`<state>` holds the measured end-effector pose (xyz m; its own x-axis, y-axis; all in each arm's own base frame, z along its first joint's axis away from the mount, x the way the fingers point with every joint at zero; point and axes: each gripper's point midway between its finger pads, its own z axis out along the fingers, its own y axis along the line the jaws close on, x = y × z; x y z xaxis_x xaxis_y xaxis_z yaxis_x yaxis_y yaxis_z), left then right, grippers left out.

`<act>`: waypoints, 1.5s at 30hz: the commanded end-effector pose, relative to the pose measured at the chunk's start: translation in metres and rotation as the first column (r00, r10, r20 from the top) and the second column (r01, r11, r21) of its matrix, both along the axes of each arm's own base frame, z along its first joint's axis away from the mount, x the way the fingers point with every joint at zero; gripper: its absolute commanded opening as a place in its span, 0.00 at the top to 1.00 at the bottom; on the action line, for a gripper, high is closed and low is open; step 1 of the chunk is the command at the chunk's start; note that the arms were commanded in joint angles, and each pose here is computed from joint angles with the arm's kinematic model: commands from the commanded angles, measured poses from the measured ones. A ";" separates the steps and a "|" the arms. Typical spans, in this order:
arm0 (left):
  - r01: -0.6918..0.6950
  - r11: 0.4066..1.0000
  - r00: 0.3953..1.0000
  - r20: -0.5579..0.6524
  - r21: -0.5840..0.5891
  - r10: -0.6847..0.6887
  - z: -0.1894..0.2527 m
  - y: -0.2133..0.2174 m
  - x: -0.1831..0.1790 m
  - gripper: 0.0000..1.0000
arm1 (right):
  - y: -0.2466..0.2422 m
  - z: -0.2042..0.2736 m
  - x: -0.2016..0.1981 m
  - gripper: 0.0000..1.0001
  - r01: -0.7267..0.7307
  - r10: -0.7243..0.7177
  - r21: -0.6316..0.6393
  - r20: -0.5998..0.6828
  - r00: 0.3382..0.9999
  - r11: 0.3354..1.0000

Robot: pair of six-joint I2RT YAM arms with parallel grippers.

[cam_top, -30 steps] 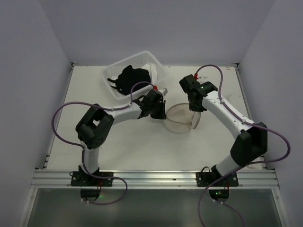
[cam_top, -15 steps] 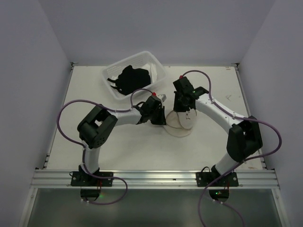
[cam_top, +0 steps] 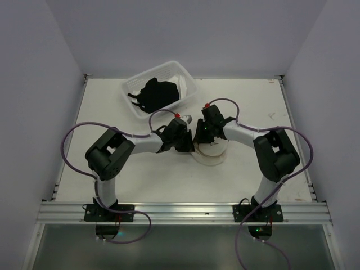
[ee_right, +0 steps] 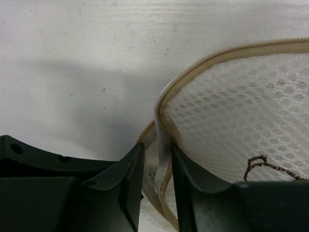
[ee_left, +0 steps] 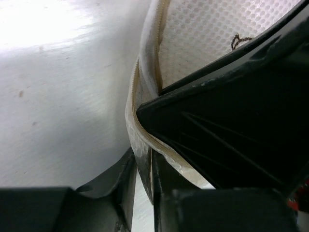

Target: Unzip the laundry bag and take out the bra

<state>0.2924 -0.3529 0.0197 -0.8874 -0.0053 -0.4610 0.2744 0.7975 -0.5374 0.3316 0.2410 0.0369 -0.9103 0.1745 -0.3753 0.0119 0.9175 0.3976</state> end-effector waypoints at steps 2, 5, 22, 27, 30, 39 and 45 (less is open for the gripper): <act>-0.086 0.996 0.994 0.071 -0.010 0.086 0.025 0.015 0.014 0.72 | 0.018 0.015 0.011 0.65 -0.028 0.022 0.100 0.062 0.998 0.995; -0.117 0.993 0.989 0.089 0.007 0.115 0.031 0.029 0.017 0.62 | 0.015 0.032 0.010 0.58 -0.029 0.020 0.098 0.098 0.995 0.995; -0.355 0.933 0.903 0.281 0.064 0.325 0.117 0.142 0.044 0.03 | -0.054 0.188 0.028 0.09 0.075 -0.059 -0.018 0.447 0.892 0.997; -0.519 0.854 0.739 0.525 0.046 0.421 0.214 0.202 0.057 0.00 | -0.127 0.258 0.031 0.01 0.236 -0.190 0.001 0.592 0.783 0.972; -0.606 0.795 0.627 0.630 0.026 0.458 0.265 0.238 0.055 0.00 | -0.166 0.300 0.021 0.01 0.340 -0.238 -0.011 0.692 0.681 0.940; -0.738 0.674 0.356 0.821 -0.046 0.446 0.384 0.311 0.015 0.00 | -0.240 0.400 -0.047 0.01 0.545 -0.219 -0.032 0.894 0.390 0.838; -0.771 0.616 0.174 0.876 -0.163 0.450 0.455 0.345 -0.022 0.00 | -0.263 0.456 -0.107 0.01 0.562 -0.187 0.059 0.967 0.172 0.825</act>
<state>0.2935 -0.0396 0.4371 0.0386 -0.1604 -0.9863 -0.1462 0.9755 -0.1643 0.2506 -0.0035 0.4564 0.1086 0.1761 -0.9784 0.1630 0.9677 0.1922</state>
